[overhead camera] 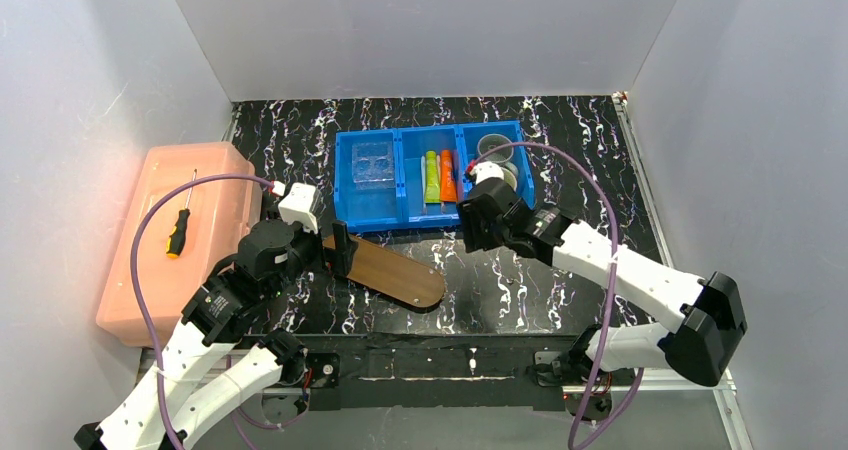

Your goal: Prepare toiletry sets of a toothbrush and toothpaste on the tray

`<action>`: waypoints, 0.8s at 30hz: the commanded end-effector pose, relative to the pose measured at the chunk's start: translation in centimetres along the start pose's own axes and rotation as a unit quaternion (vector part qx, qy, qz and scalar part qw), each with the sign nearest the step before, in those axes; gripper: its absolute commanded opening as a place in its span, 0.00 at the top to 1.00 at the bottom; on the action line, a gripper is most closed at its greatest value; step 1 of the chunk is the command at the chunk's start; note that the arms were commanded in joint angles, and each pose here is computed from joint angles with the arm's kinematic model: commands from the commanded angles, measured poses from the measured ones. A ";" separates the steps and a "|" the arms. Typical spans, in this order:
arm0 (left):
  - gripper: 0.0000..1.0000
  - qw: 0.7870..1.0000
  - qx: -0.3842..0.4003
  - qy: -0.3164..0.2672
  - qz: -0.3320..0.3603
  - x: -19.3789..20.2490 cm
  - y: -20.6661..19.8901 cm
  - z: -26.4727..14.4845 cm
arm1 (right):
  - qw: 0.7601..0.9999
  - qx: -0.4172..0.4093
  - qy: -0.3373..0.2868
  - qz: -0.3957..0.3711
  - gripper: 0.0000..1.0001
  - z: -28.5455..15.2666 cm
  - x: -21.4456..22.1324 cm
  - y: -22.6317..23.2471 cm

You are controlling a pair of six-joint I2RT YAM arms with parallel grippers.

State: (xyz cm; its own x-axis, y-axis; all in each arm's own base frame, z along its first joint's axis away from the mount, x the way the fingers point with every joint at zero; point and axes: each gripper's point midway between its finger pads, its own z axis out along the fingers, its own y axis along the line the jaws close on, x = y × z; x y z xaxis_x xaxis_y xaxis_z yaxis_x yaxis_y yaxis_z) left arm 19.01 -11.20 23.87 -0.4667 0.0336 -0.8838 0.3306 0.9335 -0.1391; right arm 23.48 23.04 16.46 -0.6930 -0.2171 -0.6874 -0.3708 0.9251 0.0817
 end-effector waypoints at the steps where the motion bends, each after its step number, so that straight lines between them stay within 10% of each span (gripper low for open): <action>1: 0.01 1.000 -0.006 -0.002 0.005 -0.1 0.3 -0.2 | 1.000 -0.008 0.017 0.003 0.39 -0.1 2.5 1.4; 24: 0.01 1.000 -0.005 0.000 0.005 0.0 0.2 -0.2 | 0.996 -0.028 0.080 -0.016 0.41 2.7 9.3 7.1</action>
State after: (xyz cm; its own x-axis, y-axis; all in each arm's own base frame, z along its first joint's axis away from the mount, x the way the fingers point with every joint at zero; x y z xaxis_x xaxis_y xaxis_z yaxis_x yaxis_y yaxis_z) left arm 18.98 -11.17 23.81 -0.4688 0.0349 -0.8826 0.3298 0.9339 -0.1383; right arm 16.15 26.94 8.89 -0.7632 -0.3413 -0.5486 -0.4413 0.8955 0.0569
